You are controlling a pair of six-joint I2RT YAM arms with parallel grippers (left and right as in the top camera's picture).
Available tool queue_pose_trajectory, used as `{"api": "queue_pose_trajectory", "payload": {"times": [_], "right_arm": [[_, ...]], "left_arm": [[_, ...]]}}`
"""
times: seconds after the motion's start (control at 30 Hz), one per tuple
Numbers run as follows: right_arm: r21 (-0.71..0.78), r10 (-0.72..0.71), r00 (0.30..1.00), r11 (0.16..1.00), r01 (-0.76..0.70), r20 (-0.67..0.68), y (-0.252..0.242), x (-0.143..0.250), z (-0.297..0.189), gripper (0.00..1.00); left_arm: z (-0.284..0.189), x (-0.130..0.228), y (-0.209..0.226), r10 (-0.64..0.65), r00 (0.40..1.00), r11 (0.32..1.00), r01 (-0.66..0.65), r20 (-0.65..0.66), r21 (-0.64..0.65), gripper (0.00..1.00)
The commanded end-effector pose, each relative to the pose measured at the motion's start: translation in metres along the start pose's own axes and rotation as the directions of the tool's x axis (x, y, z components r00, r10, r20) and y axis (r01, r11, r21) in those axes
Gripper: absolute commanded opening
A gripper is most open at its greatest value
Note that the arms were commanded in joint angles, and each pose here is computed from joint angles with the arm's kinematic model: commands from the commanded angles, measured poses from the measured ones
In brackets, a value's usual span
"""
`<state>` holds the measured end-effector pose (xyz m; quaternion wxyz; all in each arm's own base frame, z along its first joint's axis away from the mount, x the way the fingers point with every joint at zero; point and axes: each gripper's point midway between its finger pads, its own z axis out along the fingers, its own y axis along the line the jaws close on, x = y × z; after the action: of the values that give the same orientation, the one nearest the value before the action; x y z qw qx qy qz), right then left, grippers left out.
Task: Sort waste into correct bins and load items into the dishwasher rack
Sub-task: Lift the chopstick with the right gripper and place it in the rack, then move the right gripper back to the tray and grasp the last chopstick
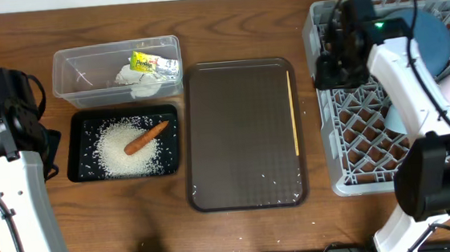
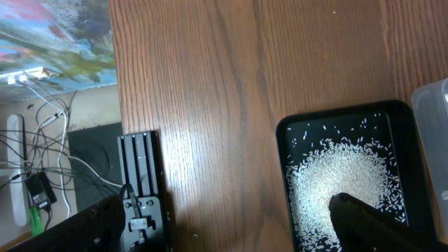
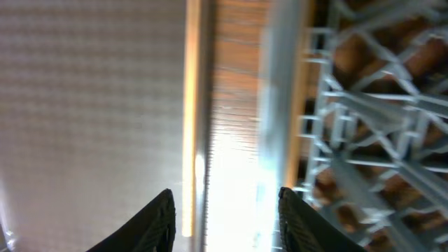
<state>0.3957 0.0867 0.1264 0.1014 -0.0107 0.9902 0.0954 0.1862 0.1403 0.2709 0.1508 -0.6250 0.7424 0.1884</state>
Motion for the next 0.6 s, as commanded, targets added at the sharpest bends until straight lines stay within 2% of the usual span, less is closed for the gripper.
{"api": "queue_pose_trajectory", "payload": {"times": [0.0, 0.03, 0.07, 0.1, 0.13, 0.27, 0.43, 0.57], "right_arm": [[-0.042, 0.014, 0.996, 0.999, -0.01, 0.087, 0.04, 0.0, -0.03, 0.49], [-0.041, 0.012, 0.995, 0.999, -0.008, 0.101, 0.047, 0.0, -0.032, 0.51], [-0.038, 0.005, 0.994, 0.999, -0.001, 0.112, 0.056, 0.0, -0.033, 0.63], [-0.029, 0.0, 0.993, 1.0, 0.003, 0.116, 0.061, 0.001, -0.032, 0.69], [-0.004, 0.008, 0.993, 1.0, -0.008, 0.118, 0.063, 0.003, -0.03, 0.7], [0.126, 0.095, 0.99, 0.986, -0.108, 0.101, 0.061, 0.016, -0.006, 0.72], [0.195, 0.075, 0.995, 0.977, -0.086, 0.063, 0.063, 0.031, 0.044, 0.73], [0.228, 0.111, 0.994, 0.967, -0.11, 0.01, 0.056, 0.04, 0.074, 0.73]], "left_arm": [[0.0, 0.004, 0.018, 0.036, 0.999, 0.997, -0.037, -0.016, -0.074, 0.95], [0.0, 0.004, 0.018, 0.036, 0.999, 0.997, -0.037, -0.016, -0.074, 0.95], [0.0, 0.004, 0.018, 0.036, 0.999, 0.997, -0.037, -0.016, -0.074, 0.95], [0.0, 0.004, 0.018, 0.036, 0.999, 0.997, -0.037, -0.016, -0.074, 0.95], [0.0, 0.004, 0.018, 0.036, 0.999, 0.997, -0.037, -0.016, -0.074, 0.95], [0.0, 0.004, 0.018, 0.036, 0.999, 0.997, -0.037, -0.016, -0.074, 0.95], [0.0, 0.004, 0.018, 0.036, 0.999, 0.997, -0.037, -0.016, -0.074, 0.95], [0.0, 0.004, 0.018, 0.035, 0.999, 0.997, -0.036, -0.016, -0.075, 0.95]]}}
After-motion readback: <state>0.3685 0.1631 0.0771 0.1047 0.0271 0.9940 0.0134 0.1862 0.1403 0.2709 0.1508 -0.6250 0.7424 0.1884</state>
